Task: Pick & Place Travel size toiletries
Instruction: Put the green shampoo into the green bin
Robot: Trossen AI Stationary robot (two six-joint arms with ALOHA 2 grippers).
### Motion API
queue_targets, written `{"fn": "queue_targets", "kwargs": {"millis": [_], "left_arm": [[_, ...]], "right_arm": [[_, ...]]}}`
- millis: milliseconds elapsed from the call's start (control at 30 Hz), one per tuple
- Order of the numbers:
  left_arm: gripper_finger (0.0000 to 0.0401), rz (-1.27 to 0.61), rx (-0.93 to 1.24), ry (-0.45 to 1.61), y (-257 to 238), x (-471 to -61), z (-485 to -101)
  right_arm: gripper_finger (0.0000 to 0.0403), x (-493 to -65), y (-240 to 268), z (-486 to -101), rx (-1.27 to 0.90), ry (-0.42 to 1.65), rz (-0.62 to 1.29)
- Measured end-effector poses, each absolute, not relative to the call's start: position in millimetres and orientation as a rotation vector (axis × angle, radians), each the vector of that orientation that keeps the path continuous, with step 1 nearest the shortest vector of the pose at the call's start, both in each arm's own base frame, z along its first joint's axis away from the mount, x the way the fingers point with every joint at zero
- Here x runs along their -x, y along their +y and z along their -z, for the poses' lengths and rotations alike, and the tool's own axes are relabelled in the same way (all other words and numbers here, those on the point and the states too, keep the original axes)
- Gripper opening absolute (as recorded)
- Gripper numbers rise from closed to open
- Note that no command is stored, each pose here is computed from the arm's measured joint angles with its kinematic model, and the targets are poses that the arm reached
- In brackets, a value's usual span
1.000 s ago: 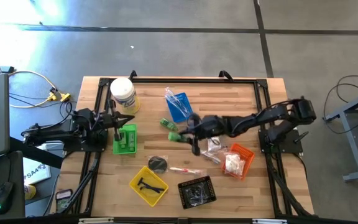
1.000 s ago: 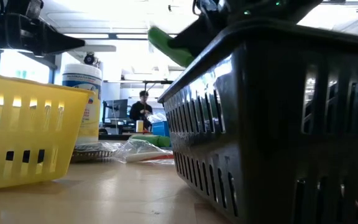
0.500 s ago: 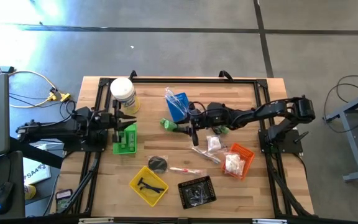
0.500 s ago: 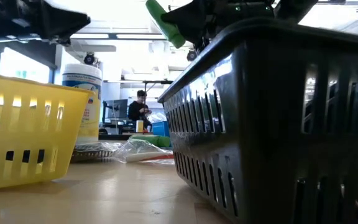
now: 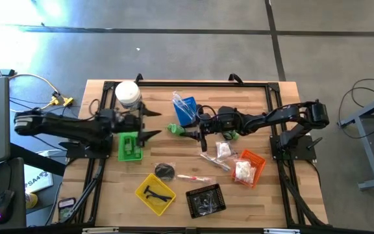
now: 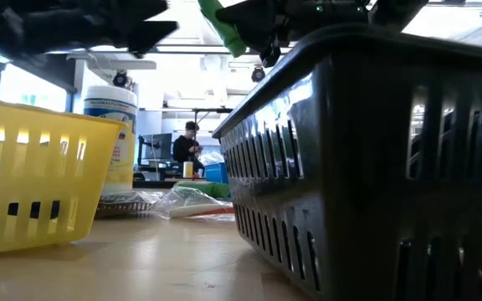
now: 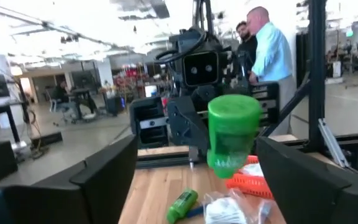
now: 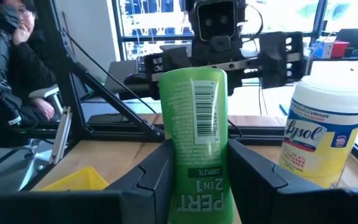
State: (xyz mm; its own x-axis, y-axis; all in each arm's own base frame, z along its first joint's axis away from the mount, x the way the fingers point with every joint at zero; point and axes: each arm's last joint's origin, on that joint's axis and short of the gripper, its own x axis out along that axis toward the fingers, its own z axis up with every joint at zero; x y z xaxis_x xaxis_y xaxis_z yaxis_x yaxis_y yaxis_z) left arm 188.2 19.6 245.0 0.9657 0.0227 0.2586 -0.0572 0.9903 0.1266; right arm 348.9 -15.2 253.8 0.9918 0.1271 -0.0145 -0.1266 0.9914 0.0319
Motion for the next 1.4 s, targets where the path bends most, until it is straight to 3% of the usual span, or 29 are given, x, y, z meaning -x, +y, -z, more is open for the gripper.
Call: {"fn": "queue_targets", "kwargs": {"millis": [300,567,700,933,1200,1400], "left_arm": [[0.0333,0.167,-0.139,-0.205,22,-255,-263],[0.0328,0.173,-0.136,-0.181,24,-272,-267],[0.0283,0.166,-0.141,-0.186,24,-272,-267],[0.0134,0.153,-0.173,-0.192,24,-272,-268],[0.0129,0.153,-0.169,-0.183,24,-272,-267],[0.0129,0.160,-0.160,-0.181,23,-272,-267]], "right_arm": [[0.0125,-349,-15,-254,-0.030,0.013,-0.124],[0.0125,-349,-15,-254,-0.012,0.007,-0.127],[0.0127,-349,-15,-255,0.000,-0.002,-0.129],[0.0127,-349,-13,-259,0.007,-0.043,-0.130],[0.0138,-349,-11,-257,0.010,-0.018,-0.132],[0.0216,-349,-8,-257,-0.020,-0.004,-0.126]]}}
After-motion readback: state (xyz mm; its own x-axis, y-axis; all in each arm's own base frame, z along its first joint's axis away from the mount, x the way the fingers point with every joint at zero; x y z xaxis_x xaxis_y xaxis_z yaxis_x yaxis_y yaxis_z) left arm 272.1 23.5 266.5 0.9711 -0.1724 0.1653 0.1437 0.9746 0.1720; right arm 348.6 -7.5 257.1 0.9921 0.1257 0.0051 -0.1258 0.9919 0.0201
